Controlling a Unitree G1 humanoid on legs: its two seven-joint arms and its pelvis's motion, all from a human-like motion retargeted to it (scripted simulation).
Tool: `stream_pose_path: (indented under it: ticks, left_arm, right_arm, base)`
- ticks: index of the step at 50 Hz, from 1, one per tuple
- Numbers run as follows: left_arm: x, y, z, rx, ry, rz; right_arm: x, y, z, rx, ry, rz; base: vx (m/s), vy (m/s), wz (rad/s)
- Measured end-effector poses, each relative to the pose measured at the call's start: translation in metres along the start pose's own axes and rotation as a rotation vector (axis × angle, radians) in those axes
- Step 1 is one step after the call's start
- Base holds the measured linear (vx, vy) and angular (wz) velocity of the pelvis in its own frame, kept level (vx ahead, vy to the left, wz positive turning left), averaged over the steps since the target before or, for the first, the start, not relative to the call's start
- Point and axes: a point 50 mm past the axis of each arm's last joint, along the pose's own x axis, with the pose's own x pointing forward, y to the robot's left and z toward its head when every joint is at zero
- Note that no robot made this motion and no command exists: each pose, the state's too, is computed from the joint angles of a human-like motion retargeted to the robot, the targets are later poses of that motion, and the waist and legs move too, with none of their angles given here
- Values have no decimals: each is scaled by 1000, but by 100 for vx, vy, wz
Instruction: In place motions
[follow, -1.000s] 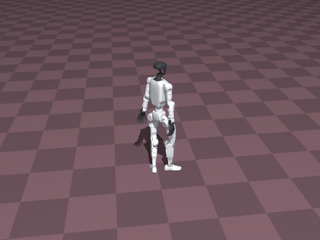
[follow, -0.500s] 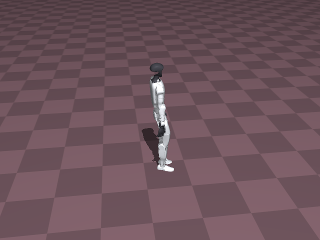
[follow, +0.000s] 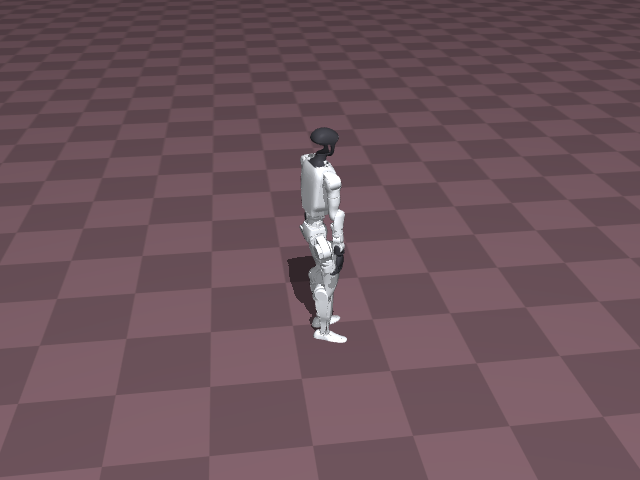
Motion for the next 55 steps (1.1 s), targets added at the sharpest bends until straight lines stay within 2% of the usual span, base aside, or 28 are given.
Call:
stream_pose_path:
  ticks: [9,17,20,27,40,44,50,55]
  left_arm:
    - [-4,-28,-17,26,32,-3]
    - [-13,-13,-74,80,225,64]
    - [-17,-14,-85,78,283,66]
    - [-12,-11,-71,76,235,42]
    - [-15,25,-86,128,307,104]
    - [-14,32,-83,124,281,117]
    - [-19,31,-99,127,324,138]
    - [-26,22,-118,111,396,104]
  right_arm:
    - [-5,34,-59,-113,241,45]
    - [-8,79,-58,277,225,208]
    - [-6,74,-53,347,176,197]
    - [-1,36,-42,285,130,54]
    - [-6,73,-49,353,156,265]
    - [-6,72,-49,263,163,258]
    - [-2,51,-36,-1,108,159]
    - [0,44,-21,14,35,80]
  base:
    - [-19,6,254]
    - [-4,12,235]
    - [-7,34,67]
    - [-18,37,113]
    - [2,10,167]
    - [9,-2,191]
    - [4,-9,-1]
    - [1,-10,10]
